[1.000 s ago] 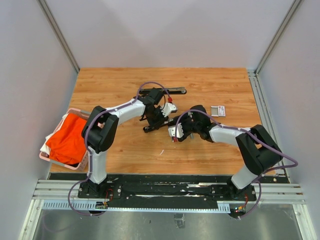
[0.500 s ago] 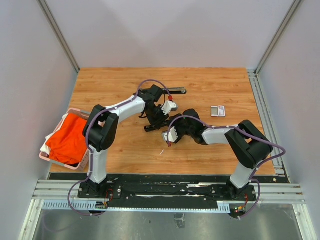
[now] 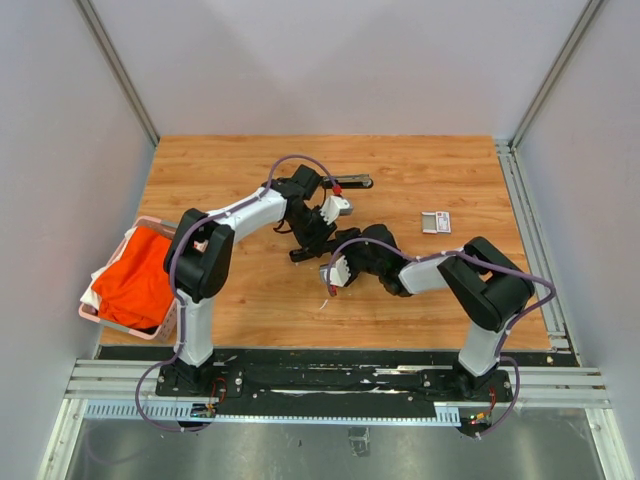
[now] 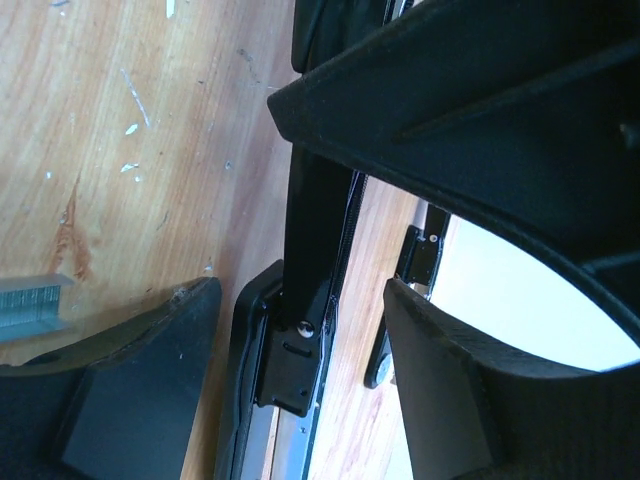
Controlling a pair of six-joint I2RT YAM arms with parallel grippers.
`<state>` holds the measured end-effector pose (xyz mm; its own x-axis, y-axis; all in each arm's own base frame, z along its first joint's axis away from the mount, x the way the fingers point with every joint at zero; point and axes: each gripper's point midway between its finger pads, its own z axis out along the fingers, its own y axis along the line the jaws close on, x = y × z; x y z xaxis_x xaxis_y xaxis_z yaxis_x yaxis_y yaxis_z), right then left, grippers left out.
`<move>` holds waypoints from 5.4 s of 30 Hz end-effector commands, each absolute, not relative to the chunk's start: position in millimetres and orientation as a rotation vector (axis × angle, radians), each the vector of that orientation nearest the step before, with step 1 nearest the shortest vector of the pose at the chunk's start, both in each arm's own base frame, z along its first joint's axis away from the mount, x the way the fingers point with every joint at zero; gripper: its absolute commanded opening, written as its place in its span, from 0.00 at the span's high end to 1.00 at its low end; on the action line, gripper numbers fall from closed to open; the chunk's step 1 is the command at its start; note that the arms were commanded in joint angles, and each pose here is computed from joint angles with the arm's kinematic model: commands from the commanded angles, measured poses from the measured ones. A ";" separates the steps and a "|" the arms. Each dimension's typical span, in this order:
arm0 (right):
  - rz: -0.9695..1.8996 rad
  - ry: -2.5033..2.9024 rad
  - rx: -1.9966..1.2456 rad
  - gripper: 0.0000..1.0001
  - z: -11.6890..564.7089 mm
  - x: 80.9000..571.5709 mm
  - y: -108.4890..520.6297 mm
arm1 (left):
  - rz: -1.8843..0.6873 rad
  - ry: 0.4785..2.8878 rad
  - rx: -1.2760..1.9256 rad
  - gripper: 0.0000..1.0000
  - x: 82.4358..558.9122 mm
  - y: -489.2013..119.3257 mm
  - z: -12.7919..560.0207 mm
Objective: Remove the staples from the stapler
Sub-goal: Unload the staple at the center of the board.
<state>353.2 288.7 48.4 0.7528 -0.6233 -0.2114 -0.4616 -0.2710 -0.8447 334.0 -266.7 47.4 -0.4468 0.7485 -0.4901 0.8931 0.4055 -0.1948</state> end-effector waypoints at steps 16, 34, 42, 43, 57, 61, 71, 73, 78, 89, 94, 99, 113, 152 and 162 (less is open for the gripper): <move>-0.295 0.882 -1.793 0.40 39.0 371.3 298.8 | -0.765 2.284 1.382 0.96 339.0 -280.7 66.0; -0.251 0.932 -1.733 0.69 37.9 376.8 304.9 | -0.792 2.305 1.371 0.93 336.9 -279.8 61.8; -0.238 0.955 -1.785 0.88 42.5 375.3 303.9 | -0.777 2.317 1.315 0.73 347.1 -269.9 67.3; -0.230 0.963 -1.799 0.90 44.2 375.0 303.7 | -0.774 2.315 1.307 0.67 349.1 -268.1 69.5; -0.091 1.130 -1.953 0.99 50.4 367.0 304.0 | -0.658 2.248 1.133 0.24 384.4 -231.7 113.9; -0.059 1.176 -1.975 0.99 47.6 364.1 302.3 | -0.575 2.232 1.064 0.20 392.9 -211.0 126.5; 0.092 1.332 -2.013 0.99 60.6 359.3 310.9 | -0.457 2.223 0.867 0.09 387.7 -141.2 142.1; 0.141 1.358 -2.038 0.99 61.8 355.6 313.8 | -0.435 2.216 0.844 0.08 383.3 -129.2 144.3; 0.225 1.419 -2.092 0.99 63.2 351.5 317.9 | -0.395 2.223 0.832 0.08 366.1 -108.2 142.5; 0.368 1.602 -2.167 0.99 53.7 346.7 319.4 | -0.329 2.203 0.805 0.05 340.6 -85.3 137.0; 0.459 1.651 -2.193 0.99 53.1 335.8 318.9 | -0.331 2.187 0.784 0.05 338.5 -83.5 138.5; 0.550 1.759 -2.239 0.99 44.2 323.4 312.4 | -0.331 2.183 0.781 0.05 337.2 -83.0 138.9; 0.720 1.861 -2.257 0.99 38.5 304.4 303.4 | -0.325 2.180 0.778 0.05 335.8 -82.3 135.1; 1.161 1.848 -2.205 1.00 91.3 290.6 312.4 | -0.326 2.170 0.770 0.05 333.2 -82.3 126.9; 1.131 2.049 -2.214 1.00 72.2 281.7 302.1 | -0.330 2.172 0.769 0.05 332.9 -82.6 124.7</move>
<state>294.5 311.2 55.4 -0.0041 -0.8688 -0.4952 -0.8547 -0.2540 0.4527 331.1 -84.5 120.8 -0.5193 0.4308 -0.7381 0.6301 0.7765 0.0099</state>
